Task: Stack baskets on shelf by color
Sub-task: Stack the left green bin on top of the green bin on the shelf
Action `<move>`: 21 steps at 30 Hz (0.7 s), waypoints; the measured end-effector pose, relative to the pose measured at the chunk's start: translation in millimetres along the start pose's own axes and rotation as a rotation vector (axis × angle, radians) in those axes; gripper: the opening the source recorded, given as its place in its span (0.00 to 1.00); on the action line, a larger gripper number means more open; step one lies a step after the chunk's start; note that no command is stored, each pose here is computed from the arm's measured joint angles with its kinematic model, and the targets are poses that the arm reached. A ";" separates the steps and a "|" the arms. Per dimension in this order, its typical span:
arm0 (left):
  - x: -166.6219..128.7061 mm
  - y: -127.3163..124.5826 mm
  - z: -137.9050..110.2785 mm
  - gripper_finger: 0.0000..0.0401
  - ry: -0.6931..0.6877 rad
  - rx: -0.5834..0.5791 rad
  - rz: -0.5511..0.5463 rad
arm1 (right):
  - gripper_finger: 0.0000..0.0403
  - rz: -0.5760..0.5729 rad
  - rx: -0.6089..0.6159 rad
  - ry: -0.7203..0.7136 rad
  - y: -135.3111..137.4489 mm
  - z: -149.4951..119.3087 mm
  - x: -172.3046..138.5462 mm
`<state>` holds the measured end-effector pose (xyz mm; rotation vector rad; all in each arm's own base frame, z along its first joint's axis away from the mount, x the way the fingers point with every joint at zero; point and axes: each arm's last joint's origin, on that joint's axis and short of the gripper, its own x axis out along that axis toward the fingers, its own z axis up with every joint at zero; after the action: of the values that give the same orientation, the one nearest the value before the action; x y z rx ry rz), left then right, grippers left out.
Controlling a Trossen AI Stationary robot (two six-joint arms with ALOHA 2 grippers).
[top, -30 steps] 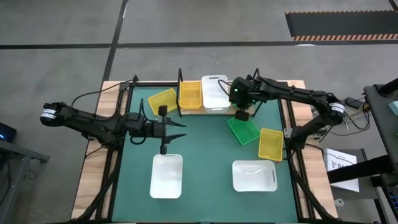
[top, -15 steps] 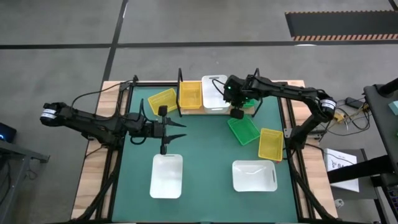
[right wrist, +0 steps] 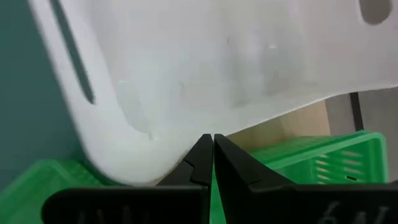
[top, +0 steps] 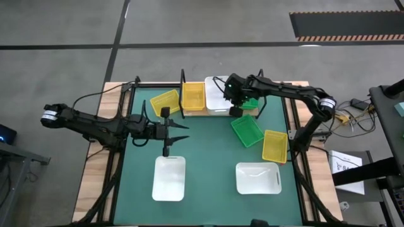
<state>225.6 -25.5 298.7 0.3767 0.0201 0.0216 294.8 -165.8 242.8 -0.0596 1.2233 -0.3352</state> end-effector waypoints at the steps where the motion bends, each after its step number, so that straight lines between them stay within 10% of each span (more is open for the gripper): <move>1: 0.0 0.0 0.0 0.32 0.000 0.000 0.000 | 0.02 0.001 0.001 0.005 -0.3 -0.2 1.6; 21: 0.0 0.0 0.0 0.32 0.000 0.000 0.000 | 0.02 0.025 0.008 0.080 1.7 -7.6 1.6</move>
<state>225.6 -25.5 298.7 0.3767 0.0205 0.0215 288.5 -163.7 238.3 -0.0245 1.3009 -0.3228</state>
